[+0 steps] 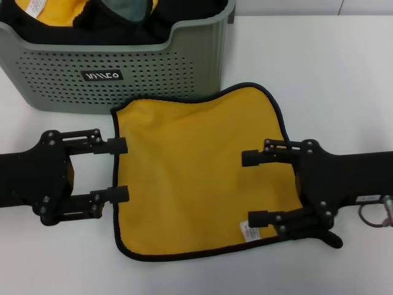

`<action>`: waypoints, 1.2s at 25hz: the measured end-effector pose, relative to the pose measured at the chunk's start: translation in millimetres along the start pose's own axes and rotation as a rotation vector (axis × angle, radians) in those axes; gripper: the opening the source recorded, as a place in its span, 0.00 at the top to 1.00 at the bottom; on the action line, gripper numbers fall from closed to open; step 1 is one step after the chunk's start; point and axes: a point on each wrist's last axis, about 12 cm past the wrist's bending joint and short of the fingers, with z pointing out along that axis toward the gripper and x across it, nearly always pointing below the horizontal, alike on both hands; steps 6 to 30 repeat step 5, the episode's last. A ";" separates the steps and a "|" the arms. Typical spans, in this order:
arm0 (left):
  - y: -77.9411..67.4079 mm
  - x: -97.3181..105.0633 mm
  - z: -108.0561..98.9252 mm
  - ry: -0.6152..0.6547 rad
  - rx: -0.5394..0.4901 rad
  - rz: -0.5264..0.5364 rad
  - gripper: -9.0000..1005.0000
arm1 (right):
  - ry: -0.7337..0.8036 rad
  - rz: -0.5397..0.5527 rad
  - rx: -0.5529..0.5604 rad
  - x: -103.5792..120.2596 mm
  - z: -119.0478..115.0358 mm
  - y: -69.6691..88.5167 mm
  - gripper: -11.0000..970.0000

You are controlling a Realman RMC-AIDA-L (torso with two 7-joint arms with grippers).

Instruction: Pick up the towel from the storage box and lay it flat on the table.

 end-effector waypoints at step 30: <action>-2.1 1.2 -3.6 0.002 -0.012 0.001 0.35 | 0.001 -0.011 -0.003 -2.0 2.9 -2.3 0.09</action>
